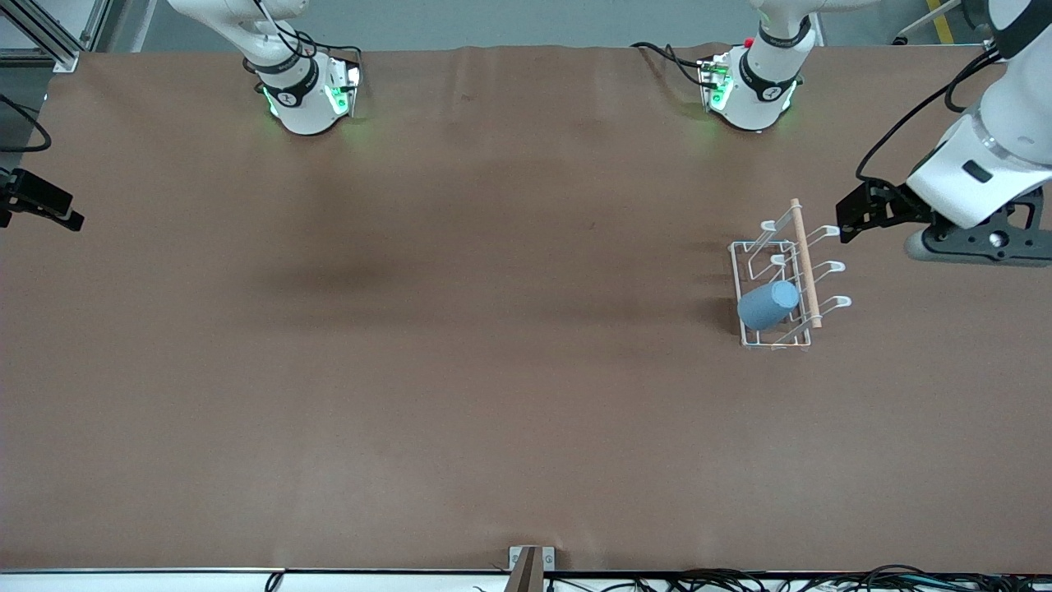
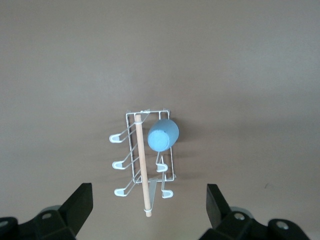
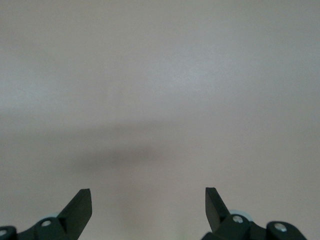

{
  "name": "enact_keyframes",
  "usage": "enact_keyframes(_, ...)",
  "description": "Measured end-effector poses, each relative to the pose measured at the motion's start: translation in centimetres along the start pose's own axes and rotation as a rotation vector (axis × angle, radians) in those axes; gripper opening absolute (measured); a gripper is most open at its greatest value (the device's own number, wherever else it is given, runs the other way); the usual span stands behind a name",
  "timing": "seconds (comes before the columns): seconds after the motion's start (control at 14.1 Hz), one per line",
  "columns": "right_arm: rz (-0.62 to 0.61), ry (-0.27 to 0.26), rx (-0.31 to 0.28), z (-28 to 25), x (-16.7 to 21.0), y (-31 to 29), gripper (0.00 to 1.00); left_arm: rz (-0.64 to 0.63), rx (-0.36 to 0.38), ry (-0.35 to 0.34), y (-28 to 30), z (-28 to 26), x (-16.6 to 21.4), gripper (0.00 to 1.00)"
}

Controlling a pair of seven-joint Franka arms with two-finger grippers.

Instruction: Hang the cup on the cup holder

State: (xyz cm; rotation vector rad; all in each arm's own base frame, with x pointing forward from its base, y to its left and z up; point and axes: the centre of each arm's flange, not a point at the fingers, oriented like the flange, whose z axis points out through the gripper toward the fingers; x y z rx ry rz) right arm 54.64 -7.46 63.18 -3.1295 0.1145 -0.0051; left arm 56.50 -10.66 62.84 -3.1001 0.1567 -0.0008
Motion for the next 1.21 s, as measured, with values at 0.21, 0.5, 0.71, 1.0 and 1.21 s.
enact_keyframes(0.21,0.0,0.0,0.0,0.0,0.0,0.0,1.0,-0.067,-0.023,-0.007,-0.4,0.8,-2.9,1.0)
enact_keyframes(0.5,0.0,-0.002,0.0,0.0,0.0,0.0,1.0,-0.128,-0.024,-0.003,-1.8,0.6,-4.3,1.0)
enact_keyframes(0.71,0.0,-0.002,0.0,0.0,0.0,0.0,1.0,-0.15,-0.026,-0.001,-3.1,0.6,-4.3,1.0)
enact_keyframes(1.0,0.0,-0.002,0.0,0.0,0.0,0.0,1.0,-0.143,-0.026,0.002,-3.2,0.2,-4.4,1.0)
enact_keyframes(1.21,0.0,-0.002,0.0,0.0,0.0,0.0,1.0,-0.071,-0.025,0.004,-3.2,-0.3,-4.7,1.0)
